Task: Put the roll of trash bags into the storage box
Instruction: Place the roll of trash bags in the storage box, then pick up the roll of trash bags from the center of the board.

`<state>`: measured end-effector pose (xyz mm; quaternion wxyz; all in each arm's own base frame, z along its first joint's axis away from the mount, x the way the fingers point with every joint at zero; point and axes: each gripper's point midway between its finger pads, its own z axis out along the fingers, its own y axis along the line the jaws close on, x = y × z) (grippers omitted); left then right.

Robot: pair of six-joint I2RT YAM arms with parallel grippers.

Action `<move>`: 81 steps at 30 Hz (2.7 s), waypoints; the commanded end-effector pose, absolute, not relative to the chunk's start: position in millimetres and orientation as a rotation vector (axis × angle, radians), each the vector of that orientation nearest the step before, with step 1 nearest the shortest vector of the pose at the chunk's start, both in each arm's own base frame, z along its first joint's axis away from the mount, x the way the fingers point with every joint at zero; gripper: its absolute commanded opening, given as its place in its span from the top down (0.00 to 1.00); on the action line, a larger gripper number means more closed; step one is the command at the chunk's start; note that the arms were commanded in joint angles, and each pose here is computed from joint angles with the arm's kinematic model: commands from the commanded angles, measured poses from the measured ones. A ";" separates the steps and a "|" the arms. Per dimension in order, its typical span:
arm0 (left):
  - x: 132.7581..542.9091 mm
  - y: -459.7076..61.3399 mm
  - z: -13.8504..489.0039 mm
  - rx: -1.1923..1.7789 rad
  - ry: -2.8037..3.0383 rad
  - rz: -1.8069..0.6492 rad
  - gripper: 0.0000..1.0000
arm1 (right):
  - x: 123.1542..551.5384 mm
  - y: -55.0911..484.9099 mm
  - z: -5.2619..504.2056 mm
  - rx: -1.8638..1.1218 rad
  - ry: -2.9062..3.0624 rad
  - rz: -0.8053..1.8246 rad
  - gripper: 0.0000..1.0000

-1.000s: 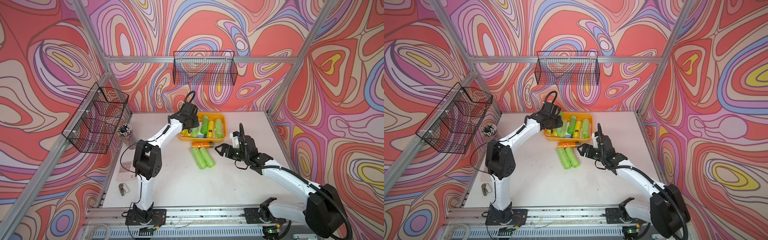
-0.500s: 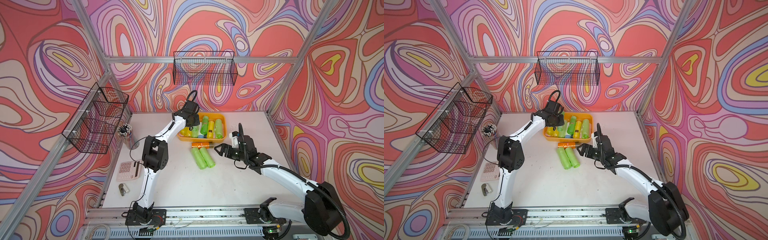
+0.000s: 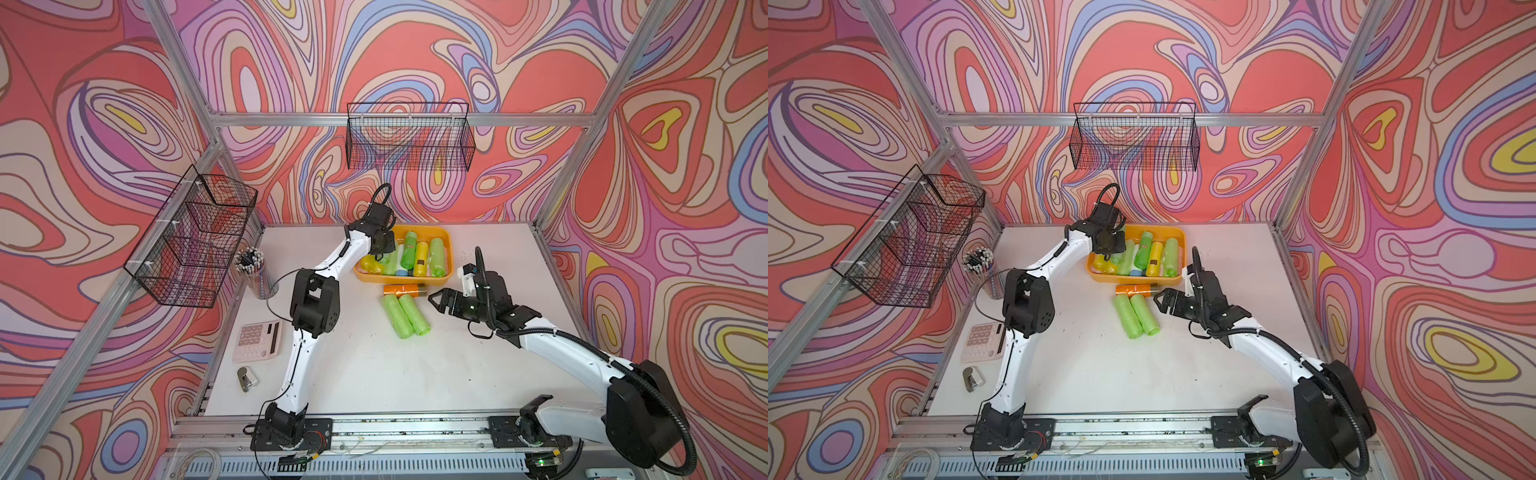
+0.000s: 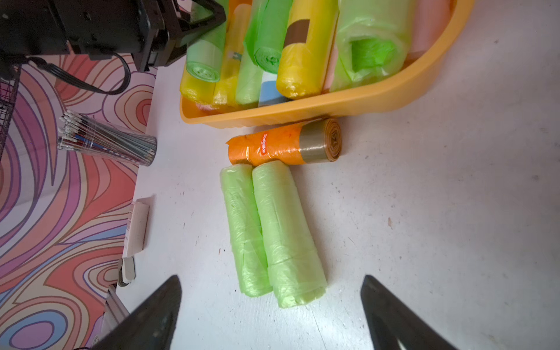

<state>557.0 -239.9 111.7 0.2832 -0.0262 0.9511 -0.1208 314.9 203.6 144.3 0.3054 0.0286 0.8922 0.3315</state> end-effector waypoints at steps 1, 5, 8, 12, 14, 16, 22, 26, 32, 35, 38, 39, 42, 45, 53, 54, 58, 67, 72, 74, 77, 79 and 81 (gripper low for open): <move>557.8 -238.1 104.5 -0.040 2.575 -0.297 0.64 | 316.1 201.5 139.1 0.079 2.383 0.849 0.05; 558.3 -236.1 99.1 -0.033 2.583 -0.273 0.59 | 314.7 201.1 136.6 0.081 2.392 0.848 0.05; 555.0 -233.3 100.3 -0.035 2.594 -0.257 0.55 | 313.4 200.4 133.7 0.085 2.404 0.841 0.05; 552.5 -229.8 107.4 -0.032 2.581 -0.239 0.36 | 313.0 199.7 132.4 0.091 2.417 0.835 0.05; 551.0 -229.7 115.3 -0.029 2.570 -0.253 0.35 | 312.4 199.2 131.9 0.095 2.421 0.831 0.05; 548.6 -230.5 123.6 -0.037 2.561 -0.275 0.34 | 311.5 197.6 131.9 0.101 2.426 0.825 0.05; 541.0 -246.8 157.0 -0.044 2.503 -0.432 0.21 | 303.3 197.6 124.9 0.135 2.480 0.842 0.06; 527.1 -255.5 175.9 -0.007 2.460 -0.447 0.12 | 297.4 191.7 136.2 0.144 2.449 0.835 0.05; 499.8 -272.4 192.0 -0.008 2.423 -0.526 0.10 | 288.5 175.8 141.1 0.151 2.448 0.748 0.05; 483.6 -278.2 197.0 0.019 2.419 -0.513 0.08 | 284.2 170.9 142.2 0.151 2.444 0.729 0.05; 465.5 -276.7 199.1 0.023 2.406 -0.518 0.00 | 281.4 167.4 146.8 0.144 2.441 0.712 0.05; 459.6 -275.1 201.7 0.017 2.391 -0.532 0.00 | 280.7 165.0 149.3 0.146 2.442 0.697 0.04; 442.4 -267.3 210.3 -0.022 2.336 -0.583 0.00 | 278.0 159.8 159.3 0.141 2.426 0.672 0.02; 423.5 -261.2 218.3 -0.052 2.285 -0.655 0.00 | 275.8 148.7 164.3 0.162 2.408 0.613 0.02; 370.0 -244.1 234.7 -0.026 2.233 -0.761 0.00 | 279.0 144.6 176.0 0.115 2.390 0.562 0.02; 362.3 -241.8 234.6 -0.012 2.240 -0.768 0.00 | 281.8 144.5 177.4 0.114 2.383 0.555 0.02; 328.7 -231.7 226.5 0.045 2.311 -0.780 0.00 | 293.3 148.2 177.0 0.107 2.375 0.537 0.06; 269.3 -206.8 201.6 -0.019 2.354 -0.874 0.00 | 311.0 190.0 150.9 0.023 2.431 0.568 0.16; 246.2 -197.3 196.2 -0.039 2.351 -0.920 0.00 | 316.0 226.5 135.8 -0.051 2.455 0.569 0.19; 239.6 -193.8 193.3 -0.042 2.358 -0.922 0.00 | 319.3 238.6 129.6 -0.067 2.462 0.569 0.19; 231.4 -188.7 187.4 -0.046 2.372 -0.916 0.00 | 327.2 250.7 119.2 -0.084 2.475 0.558 0.23; 227.6 -185.5 184.2 -0.050 2.376 -0.909 0.00 | 333.4 253.9 113.1 -0.090 2.482 0.537 0.26; 224.0 -182.7 180.9 -0.053 2.381 -0.903 0.00 | 338.8 255.7 108.2 -0.091 2.487 0.513 0.33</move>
